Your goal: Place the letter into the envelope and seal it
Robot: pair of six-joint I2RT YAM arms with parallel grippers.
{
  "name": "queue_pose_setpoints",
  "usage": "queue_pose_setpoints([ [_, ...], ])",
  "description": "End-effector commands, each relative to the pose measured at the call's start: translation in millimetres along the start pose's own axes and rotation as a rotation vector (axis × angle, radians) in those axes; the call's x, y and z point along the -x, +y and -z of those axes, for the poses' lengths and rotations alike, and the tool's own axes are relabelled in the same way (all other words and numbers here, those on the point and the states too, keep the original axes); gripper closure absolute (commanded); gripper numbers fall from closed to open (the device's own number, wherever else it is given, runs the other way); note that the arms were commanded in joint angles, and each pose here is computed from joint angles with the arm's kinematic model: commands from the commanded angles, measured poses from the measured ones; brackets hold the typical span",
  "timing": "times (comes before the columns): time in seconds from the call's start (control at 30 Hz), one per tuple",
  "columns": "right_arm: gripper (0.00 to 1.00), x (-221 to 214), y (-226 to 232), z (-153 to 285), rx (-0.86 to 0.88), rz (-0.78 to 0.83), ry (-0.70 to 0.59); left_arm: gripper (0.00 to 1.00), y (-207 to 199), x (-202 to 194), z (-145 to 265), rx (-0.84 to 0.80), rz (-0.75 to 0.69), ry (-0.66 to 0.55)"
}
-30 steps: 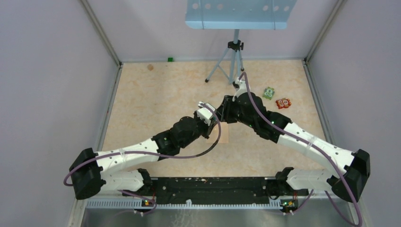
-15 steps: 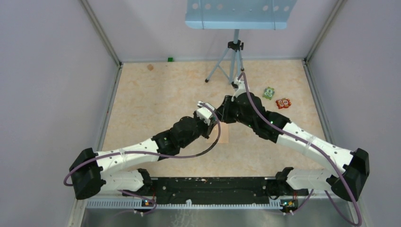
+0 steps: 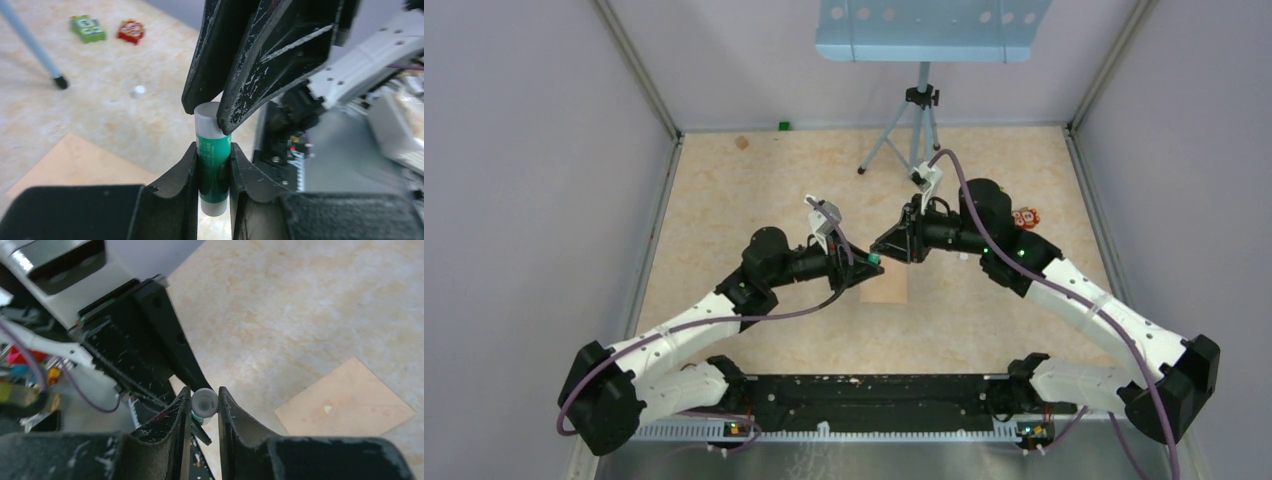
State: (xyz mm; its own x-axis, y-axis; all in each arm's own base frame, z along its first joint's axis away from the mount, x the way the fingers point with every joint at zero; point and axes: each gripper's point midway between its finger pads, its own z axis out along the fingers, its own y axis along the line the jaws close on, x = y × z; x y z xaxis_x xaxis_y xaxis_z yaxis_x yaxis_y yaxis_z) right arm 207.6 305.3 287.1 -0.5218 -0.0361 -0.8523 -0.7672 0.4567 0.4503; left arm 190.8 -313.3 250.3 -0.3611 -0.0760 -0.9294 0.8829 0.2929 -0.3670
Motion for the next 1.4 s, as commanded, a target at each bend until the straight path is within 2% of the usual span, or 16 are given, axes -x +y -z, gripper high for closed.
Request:
queue_pose_setpoints([
  [0.0,1.0,4,51,19,0.307,0.114,0.006,1.0,-60,12,15,-0.355,0.037,-0.022],
  [0.13,0.98,0,52,20,0.322,0.107,0.03,1.0,-53,9,12,-0.327,0.055,-0.014],
  [0.17,0.93,1,51,21,0.31,0.102,0.029,1.0,-48,8,10,-0.302,0.058,-0.008],
  [0.33,0.51,15,27,19,0.126,0.063,-0.017,1.0,-13,-2,-2,-0.13,0.047,0.026],
  [0.4,0.42,23,14,18,0.032,0.017,-0.05,1.0,4,-6,-6,-0.047,0.034,0.042],
  [0.47,0.39,29,3,19,-0.045,-0.031,-0.083,1.0,21,-12,-8,0.052,0.008,0.051],
  [0.67,0.41,24,-32,20,-0.273,-0.132,-0.103,1.0,41,-22,-10,0.224,-0.08,0.069],
  [0.87,0.49,13,-30,7,-0.314,-0.148,-0.072,1.0,46,-25,-15,0.325,-0.155,0.077],
  [1.13,0.61,2,-43,-3,-0.477,-0.187,-0.068,1.0,54,-19,-17,0.435,-0.206,0.056],
  [1.37,0.61,0,-41,-9,-0.494,-0.238,-0.107,1.0,51,-16,-19,0.435,-0.212,0.039],
])
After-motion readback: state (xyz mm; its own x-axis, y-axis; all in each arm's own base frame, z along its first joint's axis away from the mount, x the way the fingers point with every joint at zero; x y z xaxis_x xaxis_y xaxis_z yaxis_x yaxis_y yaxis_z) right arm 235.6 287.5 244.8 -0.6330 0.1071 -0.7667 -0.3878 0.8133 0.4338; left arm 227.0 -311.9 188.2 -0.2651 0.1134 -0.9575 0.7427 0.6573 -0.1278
